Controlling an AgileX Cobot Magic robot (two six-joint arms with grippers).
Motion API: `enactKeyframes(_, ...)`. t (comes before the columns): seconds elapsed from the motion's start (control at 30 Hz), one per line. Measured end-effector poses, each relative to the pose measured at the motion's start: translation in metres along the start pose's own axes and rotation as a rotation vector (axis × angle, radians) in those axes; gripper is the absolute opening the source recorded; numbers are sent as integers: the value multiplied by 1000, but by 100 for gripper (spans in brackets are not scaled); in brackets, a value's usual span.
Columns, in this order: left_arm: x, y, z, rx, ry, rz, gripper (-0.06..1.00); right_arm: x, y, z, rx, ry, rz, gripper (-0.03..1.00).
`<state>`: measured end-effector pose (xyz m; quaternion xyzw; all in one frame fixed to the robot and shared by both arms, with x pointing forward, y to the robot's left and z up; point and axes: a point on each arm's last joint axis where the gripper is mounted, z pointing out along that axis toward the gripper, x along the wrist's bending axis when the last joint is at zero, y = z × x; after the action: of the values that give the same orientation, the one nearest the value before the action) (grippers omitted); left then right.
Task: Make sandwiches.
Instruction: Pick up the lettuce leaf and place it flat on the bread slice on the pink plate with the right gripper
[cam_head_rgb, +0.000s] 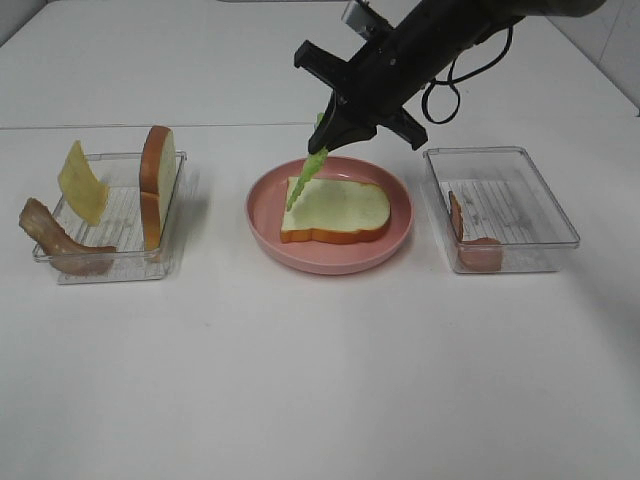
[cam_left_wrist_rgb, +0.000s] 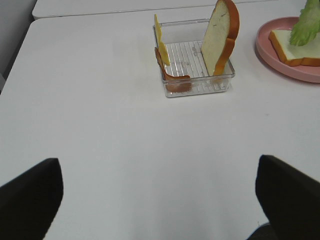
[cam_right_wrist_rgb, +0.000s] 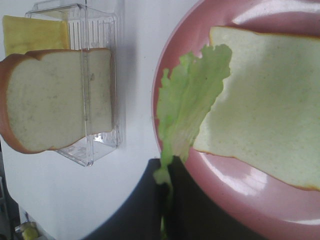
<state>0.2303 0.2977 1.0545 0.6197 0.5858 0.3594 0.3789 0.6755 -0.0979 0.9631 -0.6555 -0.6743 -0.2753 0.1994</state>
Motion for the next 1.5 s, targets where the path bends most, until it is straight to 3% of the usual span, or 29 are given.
enactKeyframes(0.17,0,0,0,0,0,0,99,-4,2,15,15,64,28,0)
enactKeyframes(0.4,0,0,0,0,0,0,99,-11,3,25,21,60,25,0)
enactKeyframes(0.8,0,0,0,0,0,0,99,-33,3,24,34,-181,-133,0)
enactKeyframes(1.13,0,0,0,0,0,0,99,-36,3,23,37,-215,-156,1)
enactKeyframes(1.23,0,0,0,0,0,0,99,-36,3,23,37,-215,-156,17)
enactKeyframes(1.27,0,0,0,0,0,0,99,-36,3,23,37,-215,-156,41)
enactKeyframes(1.3,0,0,0,0,0,0,99,-36,3,23,37,-215,-156,41)
enactKeyframes(1.33,0,0,0,0,0,0,99,-36,3,23,38,-216,-157,67)
enactKeyframes(1.37,0,0,0,0,0,0,99,-36,3,23,38,-216,-157,67)
enactKeyframes(1.43,0,0,0,0,0,0,99,-37,3,23,42,-222,-170,88)
enactKeyframes(1.5,0,0,0,0,0,0,99,-37,3,22,41,-222,-172,92)
